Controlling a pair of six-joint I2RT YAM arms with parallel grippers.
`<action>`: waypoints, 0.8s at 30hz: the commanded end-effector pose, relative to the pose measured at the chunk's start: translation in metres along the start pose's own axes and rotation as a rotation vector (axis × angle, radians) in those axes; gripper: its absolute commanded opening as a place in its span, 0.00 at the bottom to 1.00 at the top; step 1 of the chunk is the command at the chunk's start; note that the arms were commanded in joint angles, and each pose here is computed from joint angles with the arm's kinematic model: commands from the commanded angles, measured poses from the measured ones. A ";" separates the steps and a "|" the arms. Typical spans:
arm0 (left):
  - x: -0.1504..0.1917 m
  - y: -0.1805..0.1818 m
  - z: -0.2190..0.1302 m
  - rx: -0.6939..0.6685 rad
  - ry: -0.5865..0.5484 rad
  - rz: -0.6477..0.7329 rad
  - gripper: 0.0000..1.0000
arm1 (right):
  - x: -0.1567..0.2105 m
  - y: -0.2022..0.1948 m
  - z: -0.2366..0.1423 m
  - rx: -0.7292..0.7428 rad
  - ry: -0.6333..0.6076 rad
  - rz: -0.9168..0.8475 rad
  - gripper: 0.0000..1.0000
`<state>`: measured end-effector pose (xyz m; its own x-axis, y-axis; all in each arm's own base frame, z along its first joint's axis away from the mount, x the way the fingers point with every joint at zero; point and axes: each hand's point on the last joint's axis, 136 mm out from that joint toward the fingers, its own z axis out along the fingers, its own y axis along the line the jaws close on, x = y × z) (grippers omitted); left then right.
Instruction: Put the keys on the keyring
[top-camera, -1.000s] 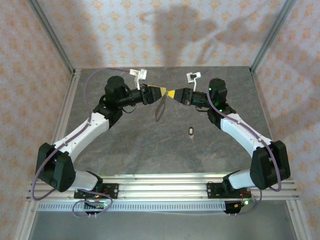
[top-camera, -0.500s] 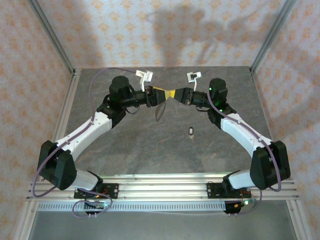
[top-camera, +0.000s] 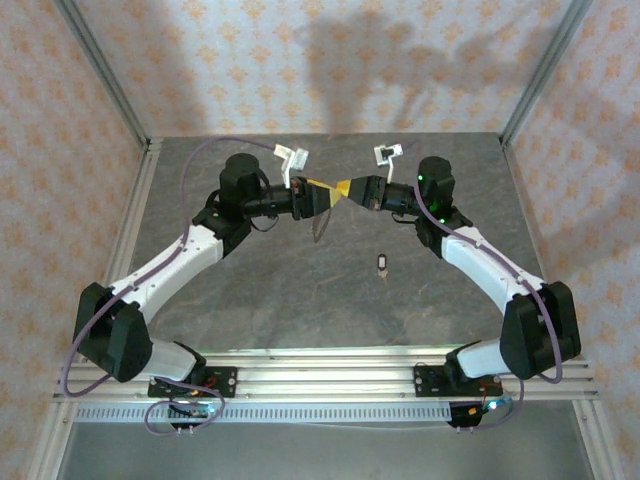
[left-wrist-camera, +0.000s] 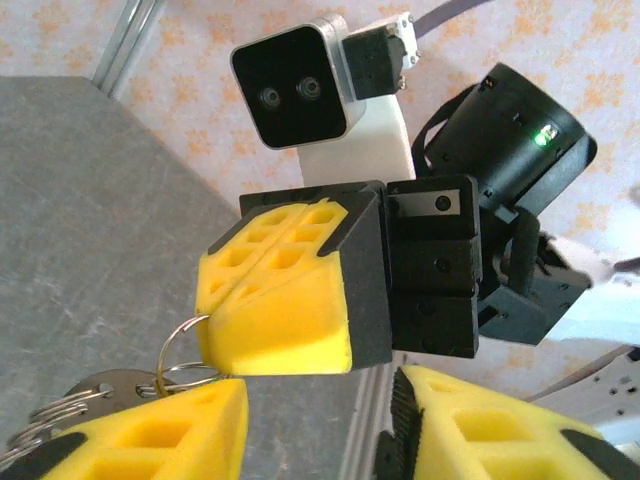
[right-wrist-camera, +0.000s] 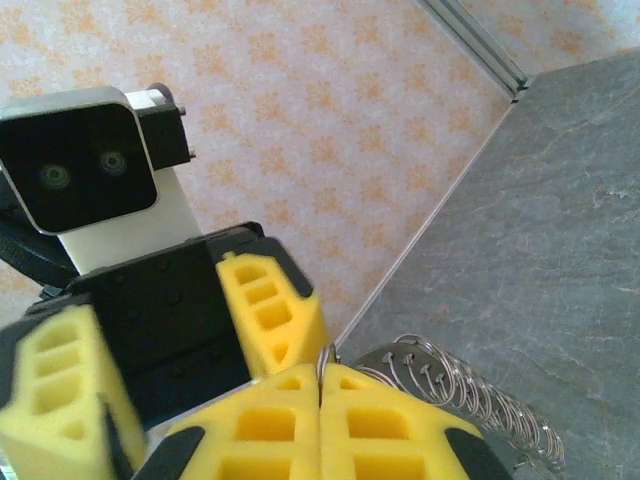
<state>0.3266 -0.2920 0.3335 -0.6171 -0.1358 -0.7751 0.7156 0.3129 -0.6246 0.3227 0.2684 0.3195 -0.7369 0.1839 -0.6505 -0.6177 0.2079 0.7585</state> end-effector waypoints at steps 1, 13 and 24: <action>-0.022 -0.001 -0.018 -0.059 -0.103 0.040 0.56 | -0.014 0.022 -0.005 -0.033 -0.028 -0.094 0.00; -0.031 0.011 -0.008 -0.043 -0.110 -0.003 0.60 | -0.017 0.030 -0.005 -0.062 -0.033 -0.096 0.00; -0.025 -0.002 0.009 0.018 -0.064 0.009 0.57 | -0.020 0.027 -0.003 -0.056 -0.046 -0.095 0.00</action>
<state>0.3531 -0.2899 0.3263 -0.6321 -0.1954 -0.7499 0.6630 0.3645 -0.6538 0.3227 0.2685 0.3214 -0.7367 0.1878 -0.6496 -0.6181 0.2027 0.7595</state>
